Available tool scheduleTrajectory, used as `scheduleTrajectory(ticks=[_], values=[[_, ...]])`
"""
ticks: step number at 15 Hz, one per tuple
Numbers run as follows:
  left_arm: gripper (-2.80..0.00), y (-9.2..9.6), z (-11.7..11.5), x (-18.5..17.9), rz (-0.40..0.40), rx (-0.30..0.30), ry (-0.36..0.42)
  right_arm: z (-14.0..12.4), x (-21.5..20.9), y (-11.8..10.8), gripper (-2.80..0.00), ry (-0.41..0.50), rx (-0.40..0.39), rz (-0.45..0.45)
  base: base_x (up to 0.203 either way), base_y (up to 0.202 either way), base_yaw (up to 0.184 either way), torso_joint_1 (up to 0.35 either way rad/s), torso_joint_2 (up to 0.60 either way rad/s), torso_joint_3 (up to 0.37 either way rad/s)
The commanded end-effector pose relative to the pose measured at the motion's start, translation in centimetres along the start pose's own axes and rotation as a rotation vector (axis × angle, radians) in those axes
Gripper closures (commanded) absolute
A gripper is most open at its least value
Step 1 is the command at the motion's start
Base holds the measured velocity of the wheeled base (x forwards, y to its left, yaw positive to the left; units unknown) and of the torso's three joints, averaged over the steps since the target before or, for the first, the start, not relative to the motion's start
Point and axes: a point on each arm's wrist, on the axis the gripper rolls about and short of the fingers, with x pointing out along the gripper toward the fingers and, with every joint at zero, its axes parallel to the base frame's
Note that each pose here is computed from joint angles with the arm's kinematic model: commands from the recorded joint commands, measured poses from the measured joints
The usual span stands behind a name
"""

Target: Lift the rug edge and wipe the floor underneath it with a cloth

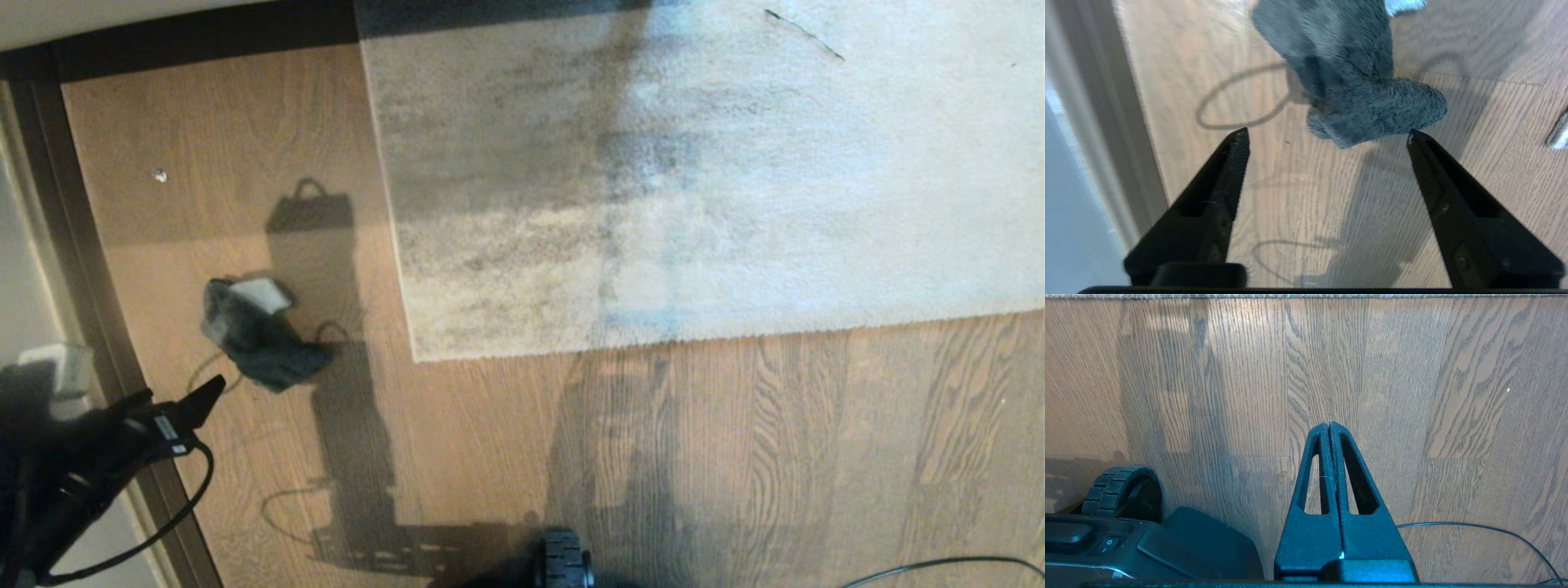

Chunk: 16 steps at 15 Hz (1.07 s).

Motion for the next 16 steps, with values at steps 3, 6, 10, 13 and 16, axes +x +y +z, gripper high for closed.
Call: scheduleTrajectory(ticks=[3, 6, 10, 13, 16], values=[[-2.80, -0.2, 2.4, -3.6, 0.017, 0.016, -0.166, 0.0, 0.0, 0.0, 0.00, 0.001, -0.001, 0.001, 0.000, 0.000, 0.000, 0.000, 0.00, 0.000], [-2.80, -0.4, 3.6, -5.7, 0.033, 0.024, -0.241, 0.0, 0.0, 0.0, 0.00, 0.001, -0.001, 0.001, 0.000, 0.000, 0.000, 0.000, 0.00, 0.000], [-2.80, -0.8, 4.2, -9.2, 0.056, 0.023, -0.262, 0.0, 0.0, 0.0, 0.00, 0.001, -0.001, 0.001, 0.000, 0.000, 0.000, 0.000, 0.00, 0.000], [0.00, -1.3, 3.6, -12.2, 0.058, 0.010, -0.234, 0.0, 0.0, 0.0, 0.00, 0.001, -0.001, 0.001, 0.000, 0.000, 0.000, 0.000, 0.00, 0.000], [0.00, -1.8, 2.3, -15.3, 0.055, 0.005, -0.212, 0.0, 0.0, 0.0, 0.00, 0.000, -0.001, 0.000, 0.000, 0.000, 0.000, 0.000, 0.00, 0.000]])
